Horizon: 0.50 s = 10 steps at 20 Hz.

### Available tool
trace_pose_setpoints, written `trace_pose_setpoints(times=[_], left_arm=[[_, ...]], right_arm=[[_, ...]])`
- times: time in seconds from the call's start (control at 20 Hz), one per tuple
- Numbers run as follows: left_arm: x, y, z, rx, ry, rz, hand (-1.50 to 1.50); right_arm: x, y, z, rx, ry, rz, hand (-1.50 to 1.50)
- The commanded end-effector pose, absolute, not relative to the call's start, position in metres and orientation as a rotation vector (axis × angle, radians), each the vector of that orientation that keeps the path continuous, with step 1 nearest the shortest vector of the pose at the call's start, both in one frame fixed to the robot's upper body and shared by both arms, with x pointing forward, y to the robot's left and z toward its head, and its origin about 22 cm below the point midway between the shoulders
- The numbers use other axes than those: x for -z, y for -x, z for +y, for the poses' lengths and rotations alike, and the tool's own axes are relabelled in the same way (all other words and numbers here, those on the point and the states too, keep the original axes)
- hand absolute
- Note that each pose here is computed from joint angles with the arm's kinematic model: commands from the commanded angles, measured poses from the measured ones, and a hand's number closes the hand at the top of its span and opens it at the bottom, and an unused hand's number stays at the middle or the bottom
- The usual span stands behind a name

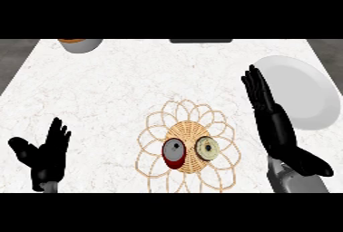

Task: Pick the can from the placemat and place it in the plate

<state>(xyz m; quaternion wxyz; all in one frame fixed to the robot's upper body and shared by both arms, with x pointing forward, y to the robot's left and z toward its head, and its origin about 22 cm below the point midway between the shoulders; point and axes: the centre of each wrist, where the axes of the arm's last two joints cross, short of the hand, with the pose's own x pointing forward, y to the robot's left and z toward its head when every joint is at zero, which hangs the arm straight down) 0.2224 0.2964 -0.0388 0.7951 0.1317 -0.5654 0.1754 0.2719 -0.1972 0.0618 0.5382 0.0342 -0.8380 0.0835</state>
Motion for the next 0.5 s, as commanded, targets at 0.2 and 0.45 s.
trace_pose_setpoints(times=[0.2, 0.45], left_arm=[[0.031, -0.235, 0.265, -0.067, -0.135, -1.203, 0.0], [0.028, -0.24, 0.238, 0.029, 0.004, -1.207, 0.0]], right_arm=[[-0.152, -0.328, -0.169, -0.508, -0.412, -2.025, 1.5], [-0.133, -0.365, -0.177, -0.485, 0.03, -1.994, -1.5]])
